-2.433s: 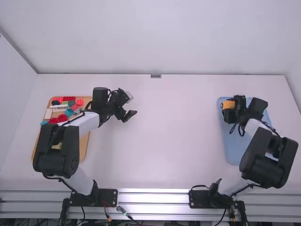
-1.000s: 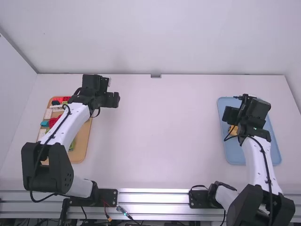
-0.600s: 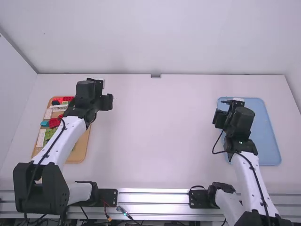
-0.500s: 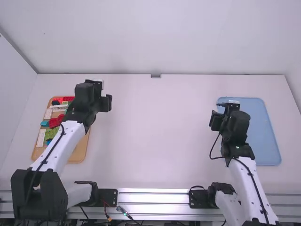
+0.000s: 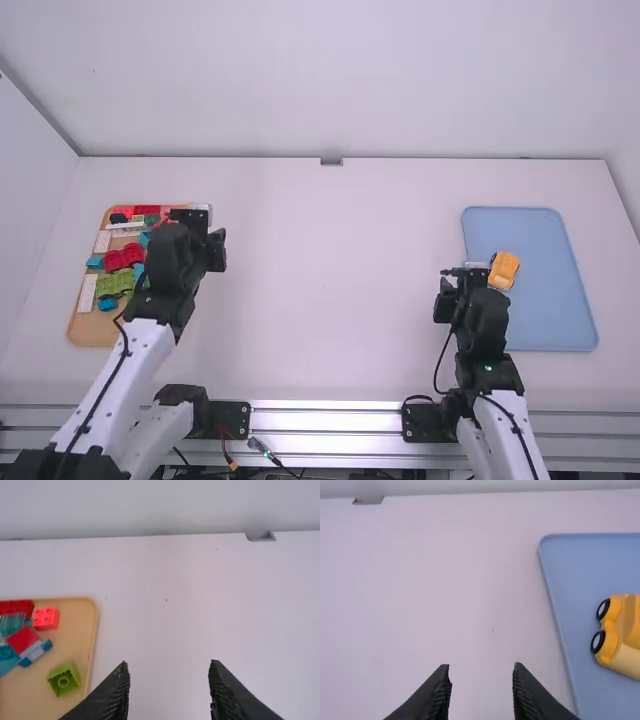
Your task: Assemble lego blocks to make yellow taxi
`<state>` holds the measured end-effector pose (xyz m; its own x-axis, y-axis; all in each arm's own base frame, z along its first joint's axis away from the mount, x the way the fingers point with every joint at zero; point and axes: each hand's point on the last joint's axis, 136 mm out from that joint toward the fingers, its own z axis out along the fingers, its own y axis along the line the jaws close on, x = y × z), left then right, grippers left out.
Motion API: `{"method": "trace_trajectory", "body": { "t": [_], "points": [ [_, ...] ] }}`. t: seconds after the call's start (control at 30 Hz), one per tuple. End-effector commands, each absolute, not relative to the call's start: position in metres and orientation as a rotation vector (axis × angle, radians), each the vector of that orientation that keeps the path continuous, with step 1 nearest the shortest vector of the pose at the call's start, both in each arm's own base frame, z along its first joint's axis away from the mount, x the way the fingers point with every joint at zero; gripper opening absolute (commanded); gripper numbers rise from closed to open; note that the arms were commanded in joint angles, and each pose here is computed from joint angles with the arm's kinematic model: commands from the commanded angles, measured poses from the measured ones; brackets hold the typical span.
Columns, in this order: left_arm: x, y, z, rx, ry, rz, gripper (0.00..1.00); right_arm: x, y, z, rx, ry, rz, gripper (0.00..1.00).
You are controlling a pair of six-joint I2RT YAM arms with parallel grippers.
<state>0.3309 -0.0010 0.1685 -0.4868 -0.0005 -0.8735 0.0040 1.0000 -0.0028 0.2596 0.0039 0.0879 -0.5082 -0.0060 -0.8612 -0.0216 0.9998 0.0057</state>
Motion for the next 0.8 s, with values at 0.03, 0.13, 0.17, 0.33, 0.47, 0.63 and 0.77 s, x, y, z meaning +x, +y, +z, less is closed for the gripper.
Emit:
{"method": "trace_trajectory", "body": {
  "t": [0.03,0.13,0.17,0.33,0.47,0.63,0.77],
  "points": [
    [0.313,0.0,0.159,0.0,2.066,0.0,0.28,0.249,0.003,0.07,-0.01,2.105,0.017,0.23],
    [0.299,0.0,0.145,0.0,2.066,0.0,0.2,0.241,0.003,0.054,-0.01,2.105,0.017,0.17],
    [0.298,0.0,0.144,0.0,2.066,0.0,0.2,0.24,0.003,0.053,-0.01,2.105,0.017,0.16],
    [0.276,0.0,0.119,0.0,2.066,0.0,0.07,0.244,0.003,0.072,-0.01,2.01,0.016,0.06],
    [0.264,0.0,0.102,0.0,2.066,0.0,0.0,0.246,0.003,0.086,-0.011,1.948,0.016,0.0],
    [0.251,0.0,0.079,0.0,2.066,0.0,0.0,0.248,0.003,0.103,-0.011,1.872,0.015,0.0],
    [0.243,0.0,0.063,0.0,2.066,0.0,0.0,0.248,0.003,0.115,-0.011,1.822,0.015,0.0]
  ]
}}
